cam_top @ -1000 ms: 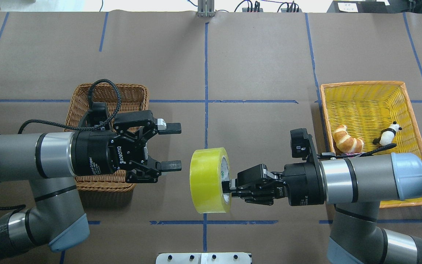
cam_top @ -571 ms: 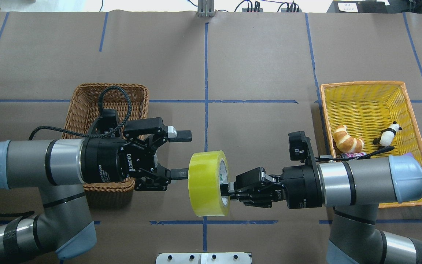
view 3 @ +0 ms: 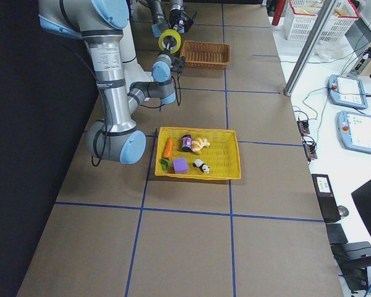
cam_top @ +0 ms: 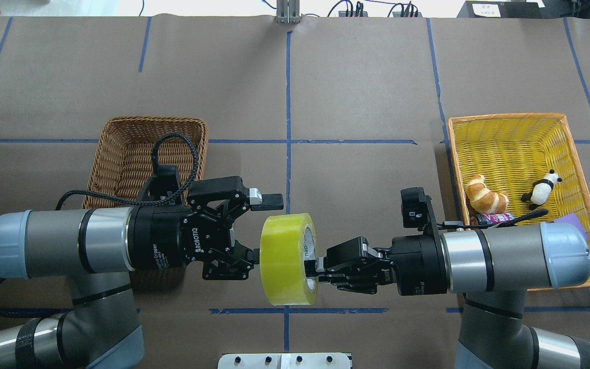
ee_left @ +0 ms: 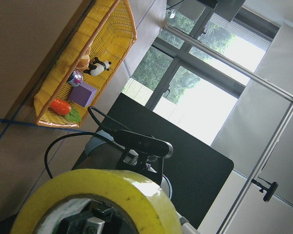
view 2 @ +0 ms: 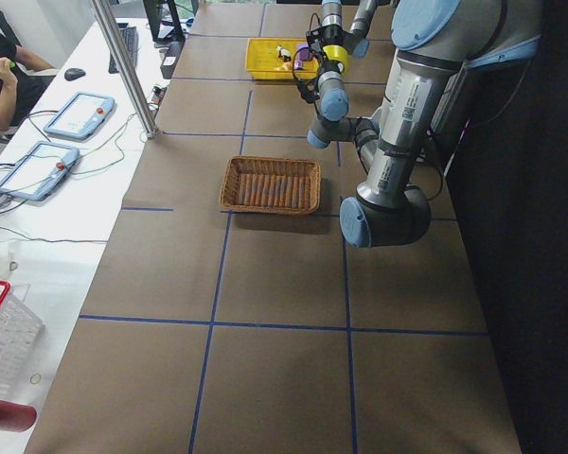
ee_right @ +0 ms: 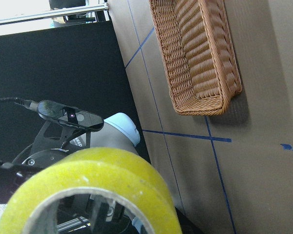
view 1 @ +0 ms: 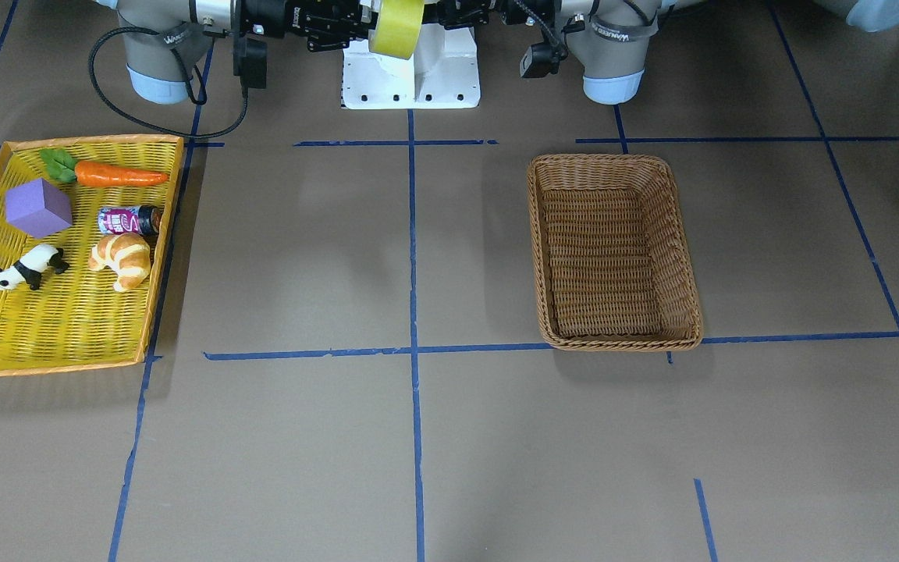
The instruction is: Move tape to another basket
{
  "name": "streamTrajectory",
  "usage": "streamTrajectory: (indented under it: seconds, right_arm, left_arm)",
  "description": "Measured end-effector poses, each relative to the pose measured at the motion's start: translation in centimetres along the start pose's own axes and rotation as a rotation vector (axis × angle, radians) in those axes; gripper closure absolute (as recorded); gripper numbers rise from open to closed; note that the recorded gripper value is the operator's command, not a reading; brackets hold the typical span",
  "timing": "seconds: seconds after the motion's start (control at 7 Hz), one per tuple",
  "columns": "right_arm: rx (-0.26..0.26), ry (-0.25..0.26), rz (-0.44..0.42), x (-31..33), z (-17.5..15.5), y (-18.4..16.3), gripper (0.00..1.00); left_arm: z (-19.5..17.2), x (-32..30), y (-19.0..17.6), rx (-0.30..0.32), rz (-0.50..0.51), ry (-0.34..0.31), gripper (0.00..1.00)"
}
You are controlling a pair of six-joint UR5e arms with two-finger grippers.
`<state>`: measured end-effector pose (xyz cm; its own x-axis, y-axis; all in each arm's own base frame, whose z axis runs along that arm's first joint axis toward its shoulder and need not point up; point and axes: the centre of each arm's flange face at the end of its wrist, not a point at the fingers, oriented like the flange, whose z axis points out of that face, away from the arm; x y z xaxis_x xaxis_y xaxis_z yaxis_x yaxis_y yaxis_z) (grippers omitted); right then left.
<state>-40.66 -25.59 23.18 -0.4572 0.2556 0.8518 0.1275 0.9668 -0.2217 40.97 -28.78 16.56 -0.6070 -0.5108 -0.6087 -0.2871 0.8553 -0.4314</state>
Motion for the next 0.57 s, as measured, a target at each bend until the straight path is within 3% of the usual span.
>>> streamTrajectory:
  seconds: [0.29, 0.43, 0.57]
  right_arm:
    - [0.004, -0.007, 0.002, 0.10, 0.35, 0.31, 0.99]
    - [0.004, -0.009, 0.002, 0.06, 0.42, 0.34, 0.98]
    - [0.004, -0.010, 0.002, 0.03, 0.45, 0.36, 0.84]
  left_arm:
    - [0.21, 0.04, 0.14, -0.004, 0.000, 0.002, 0.00]
    - [0.25, -0.03, 0.16, -0.004, -0.001, 0.001, 0.11]
    - [0.30, -0.12, 0.16, -0.004, -0.002, 0.000, 0.47]
